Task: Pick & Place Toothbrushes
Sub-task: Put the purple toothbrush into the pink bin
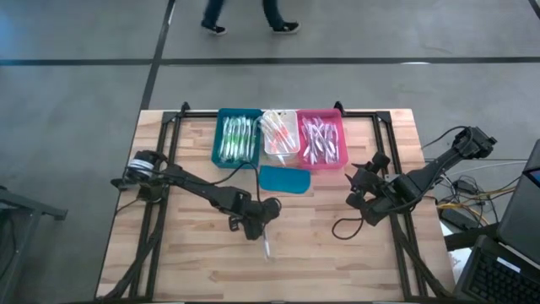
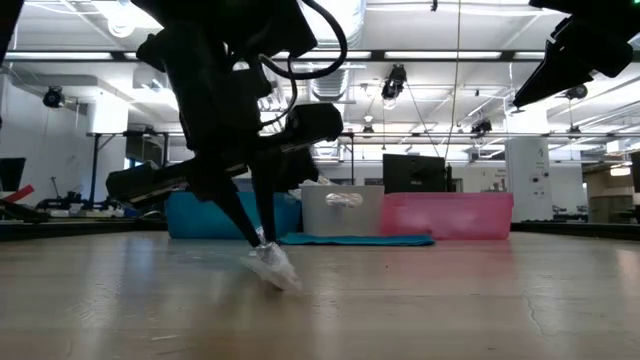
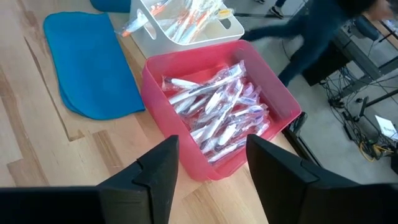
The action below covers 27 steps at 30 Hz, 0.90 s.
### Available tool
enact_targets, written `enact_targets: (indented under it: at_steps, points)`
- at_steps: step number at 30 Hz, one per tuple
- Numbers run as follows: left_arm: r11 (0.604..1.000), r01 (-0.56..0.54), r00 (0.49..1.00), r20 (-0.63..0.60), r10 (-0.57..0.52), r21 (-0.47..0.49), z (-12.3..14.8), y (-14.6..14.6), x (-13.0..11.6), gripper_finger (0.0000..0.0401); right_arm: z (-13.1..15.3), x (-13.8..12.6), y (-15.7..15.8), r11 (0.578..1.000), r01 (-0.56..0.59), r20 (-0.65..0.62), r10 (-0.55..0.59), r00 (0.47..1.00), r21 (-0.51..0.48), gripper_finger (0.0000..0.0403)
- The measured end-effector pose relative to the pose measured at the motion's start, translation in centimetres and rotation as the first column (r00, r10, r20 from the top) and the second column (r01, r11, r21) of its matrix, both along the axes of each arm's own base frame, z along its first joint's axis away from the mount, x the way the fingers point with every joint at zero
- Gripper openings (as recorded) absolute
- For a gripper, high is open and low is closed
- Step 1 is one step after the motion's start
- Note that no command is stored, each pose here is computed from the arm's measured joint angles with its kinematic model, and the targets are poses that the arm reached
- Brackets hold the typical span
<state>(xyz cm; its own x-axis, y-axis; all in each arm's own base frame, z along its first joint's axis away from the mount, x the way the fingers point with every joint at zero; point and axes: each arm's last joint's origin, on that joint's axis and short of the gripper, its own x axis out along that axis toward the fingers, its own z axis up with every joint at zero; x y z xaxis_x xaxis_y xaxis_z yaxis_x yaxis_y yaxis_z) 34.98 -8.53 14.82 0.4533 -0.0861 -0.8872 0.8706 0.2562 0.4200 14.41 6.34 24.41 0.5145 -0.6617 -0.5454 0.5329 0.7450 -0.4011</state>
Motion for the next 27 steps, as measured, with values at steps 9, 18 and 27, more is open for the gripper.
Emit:
enact_targets:
  at_steps: [9, 18, 27]
  points:
    - [0.998, -0.044, 0.999, 0.011, 0.044, -0.035, 0.2, -0.3, 0.2, 0.0005, 0.0, 0.0, 0.0, 1.000, 0.000, -0.001, 0.000, 1.000, 0.000, 0.0172]
    - [0.983, -0.104, 0.985, 0.154, 0.080, 0.149, 2.4, -2.0, 0.0, 0.0002, 0.0, 0.0, 0.0, 1.000, 0.005, 0.007, -0.005, 1.000, 0.006, 0.0187]
    - [0.826, -0.177, 0.955, 0.295, 0.014, 0.535, 4.2, -3.3, 0.0, 0.0001, 0.0, 0.6, 0.5, 0.996, -0.004, 0.066, -0.003, 0.998, 0.092, 0.0201]
